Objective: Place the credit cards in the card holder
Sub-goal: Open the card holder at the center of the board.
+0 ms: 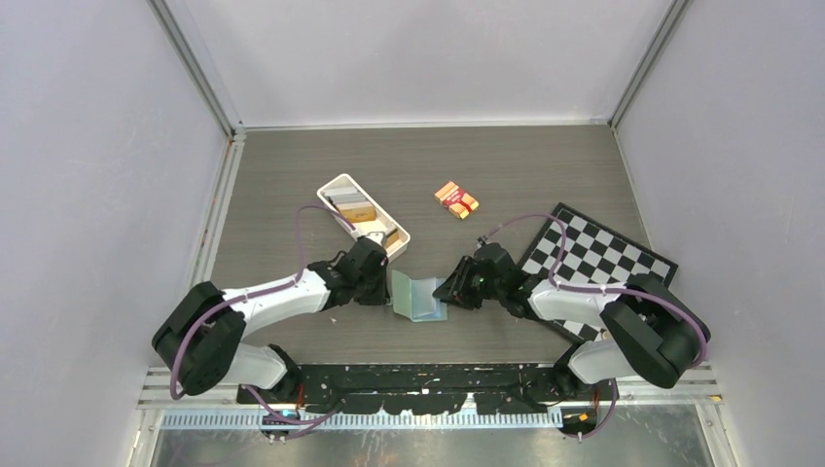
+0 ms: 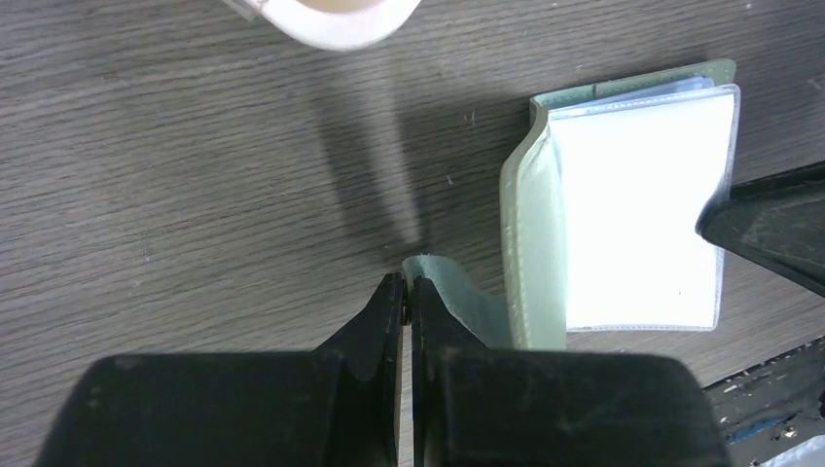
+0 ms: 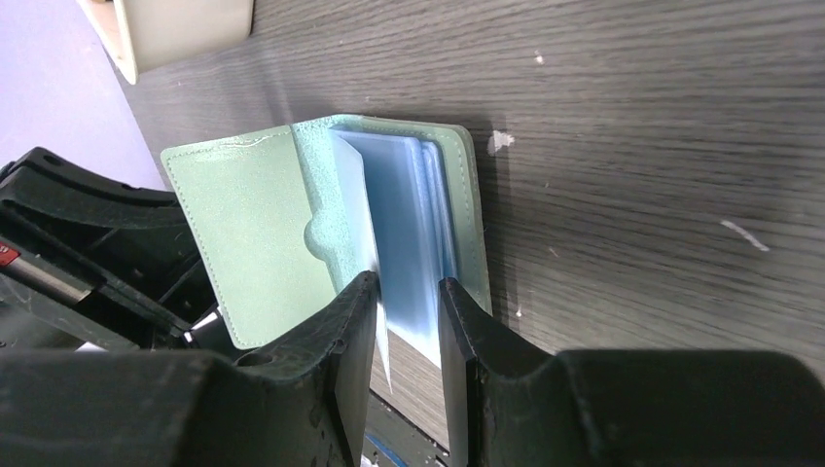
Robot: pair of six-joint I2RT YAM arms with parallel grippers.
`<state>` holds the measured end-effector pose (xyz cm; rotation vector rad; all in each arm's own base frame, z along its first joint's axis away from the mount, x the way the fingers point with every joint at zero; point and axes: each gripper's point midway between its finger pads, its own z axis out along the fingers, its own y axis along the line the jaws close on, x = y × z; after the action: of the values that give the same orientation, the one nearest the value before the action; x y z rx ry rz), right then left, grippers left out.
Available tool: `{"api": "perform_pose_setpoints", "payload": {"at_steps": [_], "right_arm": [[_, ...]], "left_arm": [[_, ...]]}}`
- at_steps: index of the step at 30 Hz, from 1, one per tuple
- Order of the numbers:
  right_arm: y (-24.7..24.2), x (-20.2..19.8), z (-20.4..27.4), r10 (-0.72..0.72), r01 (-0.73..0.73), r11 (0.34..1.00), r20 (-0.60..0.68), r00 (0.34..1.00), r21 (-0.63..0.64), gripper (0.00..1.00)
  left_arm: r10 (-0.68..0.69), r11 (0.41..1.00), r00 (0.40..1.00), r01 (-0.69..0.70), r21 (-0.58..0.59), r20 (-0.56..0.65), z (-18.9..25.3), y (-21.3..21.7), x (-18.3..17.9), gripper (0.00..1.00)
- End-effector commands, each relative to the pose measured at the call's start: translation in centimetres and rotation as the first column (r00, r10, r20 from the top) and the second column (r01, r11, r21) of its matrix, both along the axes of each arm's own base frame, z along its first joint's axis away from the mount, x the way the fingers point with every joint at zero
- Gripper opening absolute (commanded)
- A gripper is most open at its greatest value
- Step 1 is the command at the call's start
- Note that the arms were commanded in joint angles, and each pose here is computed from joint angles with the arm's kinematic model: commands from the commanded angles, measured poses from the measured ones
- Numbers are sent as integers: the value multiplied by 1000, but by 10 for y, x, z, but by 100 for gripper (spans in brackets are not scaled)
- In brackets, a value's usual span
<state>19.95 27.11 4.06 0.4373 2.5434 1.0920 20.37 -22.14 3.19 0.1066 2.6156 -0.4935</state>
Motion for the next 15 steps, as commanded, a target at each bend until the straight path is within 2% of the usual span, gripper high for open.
{"api": "perform_pose_setpoints", "payload": {"at_steps": [1,9,15], "right_arm": [[24,8,25,55,-61,996,74,996,71,35],[43,4,45,116,-131,985,132,984,114,35],[51,1,42,140,-155,981,133,981,115,35]], "left_arm": [[-8,999,1000,7,32,5,-7,5,1,0],[-10,998,1000,11,63,-7,-16,9,0,0],[-15,998,1000,16,66,-18,-21,8,0,0]]}}
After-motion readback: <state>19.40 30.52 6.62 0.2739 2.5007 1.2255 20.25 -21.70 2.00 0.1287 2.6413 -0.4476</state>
